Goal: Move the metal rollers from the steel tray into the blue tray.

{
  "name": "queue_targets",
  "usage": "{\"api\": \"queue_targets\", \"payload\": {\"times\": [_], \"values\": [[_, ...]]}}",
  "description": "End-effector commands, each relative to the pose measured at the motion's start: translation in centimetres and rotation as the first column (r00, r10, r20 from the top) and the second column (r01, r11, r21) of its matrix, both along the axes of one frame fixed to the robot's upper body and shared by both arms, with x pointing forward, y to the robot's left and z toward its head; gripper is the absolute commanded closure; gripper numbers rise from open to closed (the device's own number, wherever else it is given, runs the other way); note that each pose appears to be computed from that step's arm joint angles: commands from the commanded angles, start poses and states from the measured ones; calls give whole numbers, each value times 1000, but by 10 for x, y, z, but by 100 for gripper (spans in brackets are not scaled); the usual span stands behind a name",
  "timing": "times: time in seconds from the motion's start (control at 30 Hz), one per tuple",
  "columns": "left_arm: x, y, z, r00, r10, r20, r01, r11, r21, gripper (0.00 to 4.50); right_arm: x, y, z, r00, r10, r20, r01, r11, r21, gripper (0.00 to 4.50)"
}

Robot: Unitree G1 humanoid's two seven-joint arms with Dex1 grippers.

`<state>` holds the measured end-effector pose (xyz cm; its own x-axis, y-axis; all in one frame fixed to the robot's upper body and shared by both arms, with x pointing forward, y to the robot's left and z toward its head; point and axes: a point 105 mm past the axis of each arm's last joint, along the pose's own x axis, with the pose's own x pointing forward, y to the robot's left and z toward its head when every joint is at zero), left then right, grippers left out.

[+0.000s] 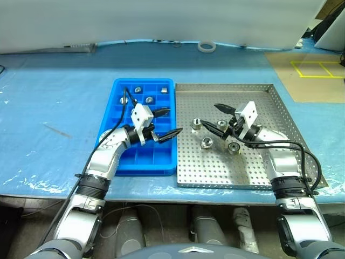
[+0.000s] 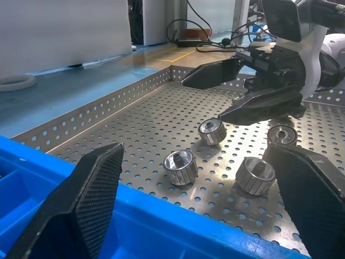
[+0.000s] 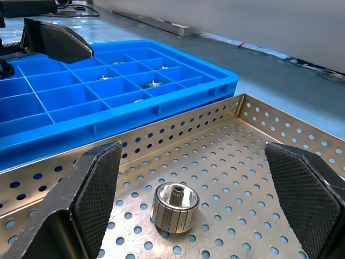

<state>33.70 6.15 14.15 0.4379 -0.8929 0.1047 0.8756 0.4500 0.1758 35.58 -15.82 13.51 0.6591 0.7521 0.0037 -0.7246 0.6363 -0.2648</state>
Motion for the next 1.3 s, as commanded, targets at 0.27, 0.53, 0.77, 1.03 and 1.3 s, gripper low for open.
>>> {"api": "queue_targets", "payload": {"times": [0.27, 0.53, 0.77, 1.03, 1.3], "values": [[-3, -3, 10, 999, -14, 36, 14, 1000, -17, 0, -2, 5, 15, 998, 24, 58, -24, 1000, -11, 5], [3, -2, 9, 1000, 7, 30, -7, 1000, 8, 0, -2, 5, 20, 998, 17, 64, -19, 1000, 25, 5], [10, -8, 20, 1000, -15, 7, 16, 999, -41, 0, -9, -8, 21, 998, -28, 63, 27, 999, 26, 5], [17, -17, 20, 998, -67, 13, 67, 998, 1, 0, -19, -21, 20, 994, -86, 69, 85, 996, 21, 5], [26, -30, 16, 993, -114, 19, 113, 992, 54, 0, -28, -27, 17, 992, -114, 56, 114, 993, 4, 5]]}}
